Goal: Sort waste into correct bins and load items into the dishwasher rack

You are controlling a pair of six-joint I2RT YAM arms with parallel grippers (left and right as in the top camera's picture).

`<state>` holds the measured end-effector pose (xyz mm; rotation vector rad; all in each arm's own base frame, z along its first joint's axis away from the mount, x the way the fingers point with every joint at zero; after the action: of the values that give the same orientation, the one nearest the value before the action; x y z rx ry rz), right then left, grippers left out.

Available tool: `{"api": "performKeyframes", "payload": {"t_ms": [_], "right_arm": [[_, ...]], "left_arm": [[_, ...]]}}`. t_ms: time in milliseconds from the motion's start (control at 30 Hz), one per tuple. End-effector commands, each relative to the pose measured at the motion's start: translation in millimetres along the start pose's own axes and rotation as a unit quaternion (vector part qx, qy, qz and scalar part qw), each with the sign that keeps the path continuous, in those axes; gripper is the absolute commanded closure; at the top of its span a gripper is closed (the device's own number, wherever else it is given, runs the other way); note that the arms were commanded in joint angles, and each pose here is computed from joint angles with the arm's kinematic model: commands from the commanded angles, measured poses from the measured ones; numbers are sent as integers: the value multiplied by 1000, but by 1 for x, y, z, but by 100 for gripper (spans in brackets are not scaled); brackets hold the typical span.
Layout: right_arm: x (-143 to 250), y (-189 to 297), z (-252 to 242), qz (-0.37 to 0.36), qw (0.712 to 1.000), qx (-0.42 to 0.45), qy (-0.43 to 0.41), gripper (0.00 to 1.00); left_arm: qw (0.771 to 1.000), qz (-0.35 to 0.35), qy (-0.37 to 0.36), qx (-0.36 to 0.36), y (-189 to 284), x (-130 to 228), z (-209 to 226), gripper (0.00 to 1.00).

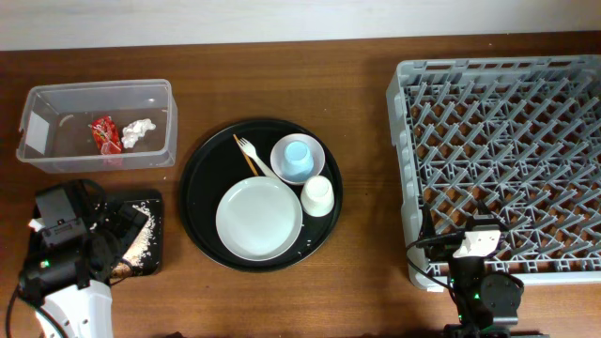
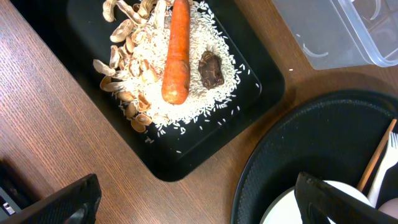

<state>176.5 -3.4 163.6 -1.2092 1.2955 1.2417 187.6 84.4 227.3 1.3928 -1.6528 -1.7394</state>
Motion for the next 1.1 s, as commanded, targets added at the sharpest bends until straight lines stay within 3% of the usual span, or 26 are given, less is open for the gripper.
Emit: {"api": "performKeyframes", "payload": {"t_ms": [0,100,200,267,300,400,567,667,833,1067], "right_arm": [[2,0,-2,2,1000,6,-1,1],[1,0,0,-1,1000,-4,-5,1],[-4,5,29,-2,983,-149,-111,1],[-10,13,48,12,949,-249,-193,1],[-14,21,60,41,910,-318,-262,1],[-22,29,68,85,848,-361,-380,1],[-45,37,71,63,812,-403,-419,1],[-78,55,73,-2,809,-457,-369,1],[-121,65,65,-69,829,-431,-350,2],[-167,47,55,-9,901,-341,-269,1]], "left_arm": [[1000,-12,9,2,6,-4,0,1],[1000,-11,9,2,6,-4,0,1],[1000,-12,9,2,6,-4,0,1],[1000,-12,8,2,6,-4,0,1],[1000,-11,8,2,6,-4,0,1],[1000,-11,9,2,6,-4,0,1],[1000,-12,8,2,6,-4,0,1],[1000,-12,9,2,6,-4,0,1],[1000,-12,8,2,6,-4,0,1],[1000,-11,9,2,6,-4,0,1]]}}
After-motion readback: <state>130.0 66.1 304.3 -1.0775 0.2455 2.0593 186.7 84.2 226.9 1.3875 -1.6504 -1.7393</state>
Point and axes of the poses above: each gripper's point midway between its finger pads, its own y axis back along the fingers, its own z axis along the line the jaws close on, x = y × z, the point moved 7 cm from there along y, back along the fingers
